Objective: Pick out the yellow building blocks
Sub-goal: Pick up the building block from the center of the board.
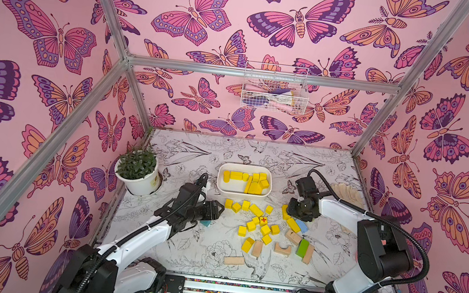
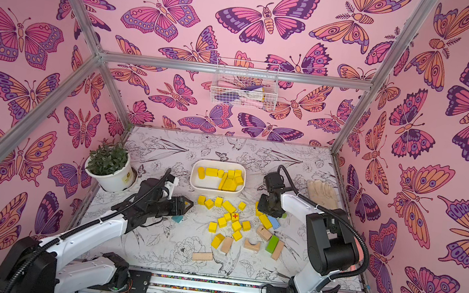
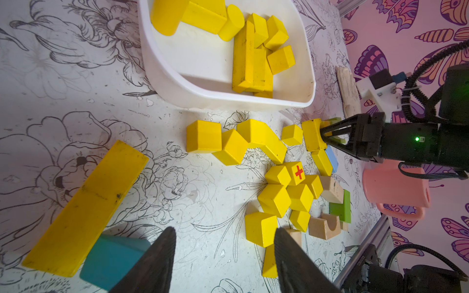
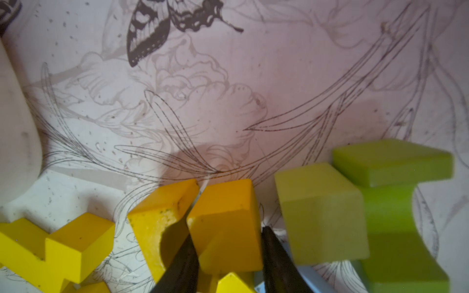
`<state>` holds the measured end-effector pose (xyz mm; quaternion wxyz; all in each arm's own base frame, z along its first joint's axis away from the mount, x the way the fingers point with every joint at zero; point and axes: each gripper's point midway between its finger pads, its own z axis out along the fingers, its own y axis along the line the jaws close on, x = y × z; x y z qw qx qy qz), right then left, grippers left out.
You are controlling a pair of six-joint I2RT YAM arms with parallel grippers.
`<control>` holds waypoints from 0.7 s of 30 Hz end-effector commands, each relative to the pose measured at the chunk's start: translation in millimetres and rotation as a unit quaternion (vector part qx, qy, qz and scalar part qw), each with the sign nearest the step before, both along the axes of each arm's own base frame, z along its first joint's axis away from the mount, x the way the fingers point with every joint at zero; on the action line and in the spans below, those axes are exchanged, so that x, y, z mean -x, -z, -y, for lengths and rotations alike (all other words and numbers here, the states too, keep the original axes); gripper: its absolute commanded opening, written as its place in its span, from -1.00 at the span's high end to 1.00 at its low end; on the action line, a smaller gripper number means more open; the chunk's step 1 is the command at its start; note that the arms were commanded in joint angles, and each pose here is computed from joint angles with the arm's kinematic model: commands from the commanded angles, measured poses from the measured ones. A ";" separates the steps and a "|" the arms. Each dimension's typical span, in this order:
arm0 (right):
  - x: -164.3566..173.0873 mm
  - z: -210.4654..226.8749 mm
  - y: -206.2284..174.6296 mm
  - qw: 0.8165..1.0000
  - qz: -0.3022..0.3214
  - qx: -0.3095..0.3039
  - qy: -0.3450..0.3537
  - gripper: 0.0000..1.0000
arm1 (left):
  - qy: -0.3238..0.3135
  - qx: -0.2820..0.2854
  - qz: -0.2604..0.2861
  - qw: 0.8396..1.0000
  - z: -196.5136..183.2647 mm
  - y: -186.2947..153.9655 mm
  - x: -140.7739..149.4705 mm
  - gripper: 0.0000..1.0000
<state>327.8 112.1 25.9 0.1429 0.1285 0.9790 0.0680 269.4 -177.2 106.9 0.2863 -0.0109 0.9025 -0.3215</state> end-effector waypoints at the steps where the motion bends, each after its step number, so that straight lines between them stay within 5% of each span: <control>1: -1.2 1.0 -0.6 1.000 -0.004 -0.004 0.008 0.16 | -0.004 -0.003 -0.004 1.000 -2.4 2.5 -0.8 -0.25; 21: 2.0 5.7 -12.6 0.999 0.037 -0.011 0.017 0.17 | -0.002 -0.004 -0.009 1.000 -0.8 4.1 -2.3 -0.25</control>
